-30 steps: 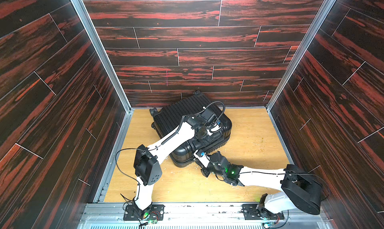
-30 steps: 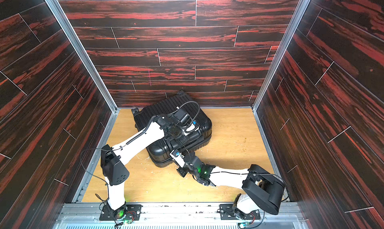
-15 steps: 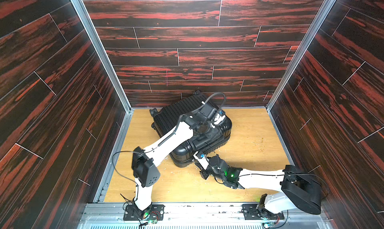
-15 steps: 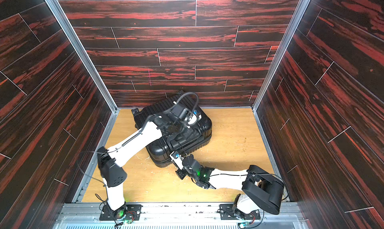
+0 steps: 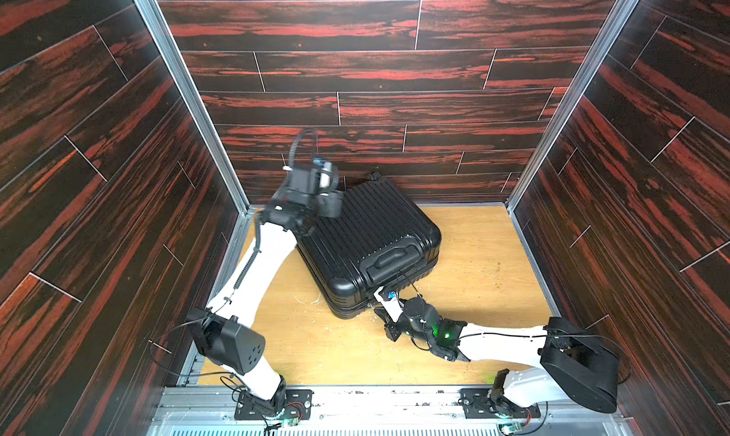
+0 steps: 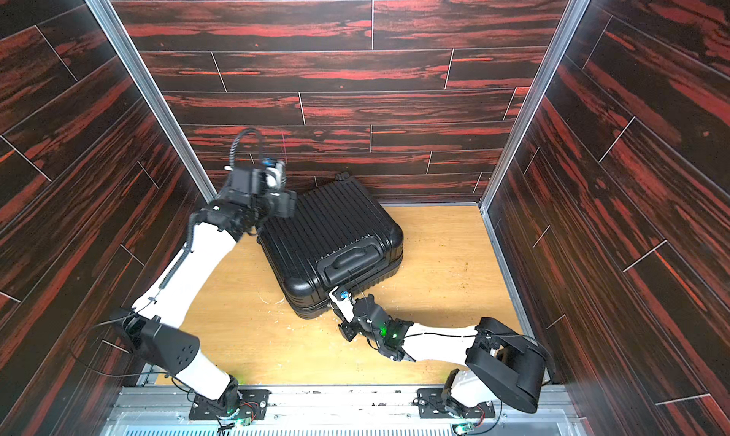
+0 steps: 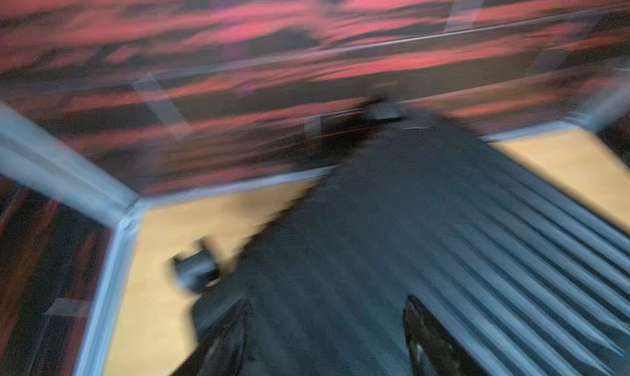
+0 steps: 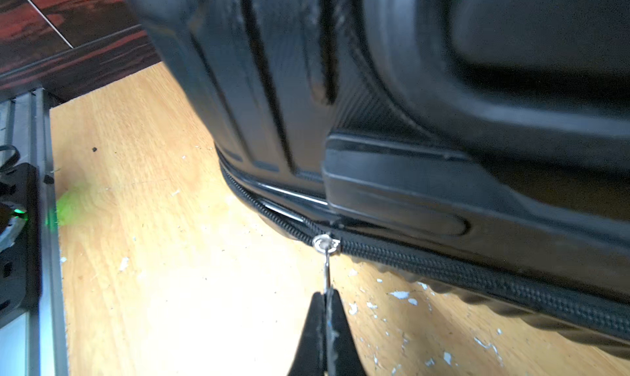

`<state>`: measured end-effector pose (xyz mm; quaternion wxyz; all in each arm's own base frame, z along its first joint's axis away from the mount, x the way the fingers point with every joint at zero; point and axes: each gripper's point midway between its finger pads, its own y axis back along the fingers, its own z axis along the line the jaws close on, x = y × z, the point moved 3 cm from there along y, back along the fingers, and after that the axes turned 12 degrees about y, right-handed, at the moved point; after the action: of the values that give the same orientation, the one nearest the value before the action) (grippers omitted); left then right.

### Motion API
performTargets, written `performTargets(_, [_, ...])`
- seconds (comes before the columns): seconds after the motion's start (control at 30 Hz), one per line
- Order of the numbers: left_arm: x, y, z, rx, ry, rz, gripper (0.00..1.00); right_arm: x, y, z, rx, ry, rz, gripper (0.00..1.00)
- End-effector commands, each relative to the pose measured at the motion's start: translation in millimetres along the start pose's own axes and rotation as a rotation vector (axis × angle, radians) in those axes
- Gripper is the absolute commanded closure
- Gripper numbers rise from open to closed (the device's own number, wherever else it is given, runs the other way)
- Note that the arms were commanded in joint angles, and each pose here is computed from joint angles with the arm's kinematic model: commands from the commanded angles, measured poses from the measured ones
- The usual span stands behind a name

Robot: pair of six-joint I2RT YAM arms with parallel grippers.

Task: Close the suitcase zippers
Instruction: Zip the zipper on the suitcase, then adjust the suitcase at the center of the board.

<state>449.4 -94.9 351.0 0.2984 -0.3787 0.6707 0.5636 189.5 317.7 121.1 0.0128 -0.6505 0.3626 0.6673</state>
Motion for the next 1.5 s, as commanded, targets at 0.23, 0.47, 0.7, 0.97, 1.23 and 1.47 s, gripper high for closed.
performTargets(0.23, [-7,-84,109,-0.131,0.305,0.073,0.5,2,5,0,-0.018,-0.005,0.019,1.0])
performTargets(0.47, [16,-140,112,-0.098,0.274,0.262,0.52,1,6,-2,-0.007,-0.002,0.022,1.0])
performTargets(0.7, [55,-145,123,-0.166,0.19,0.51,0.56,3,11,-13,0.035,-0.001,0.033,1.0])
performTargets(0.97, [131,-94,135,-0.205,0.128,0.85,0.67,11,17,-33,0.065,-0.009,0.055,1.0])
performTargets(1.23, [155,-39,133,-0.207,0.147,0.796,0.67,26,26,-51,0.07,-0.019,0.092,1.0])
performTargets(1.47, [151,-27,139,-0.244,0.144,0.712,0.65,42,26,-51,-0.048,-0.055,0.103,1.0])
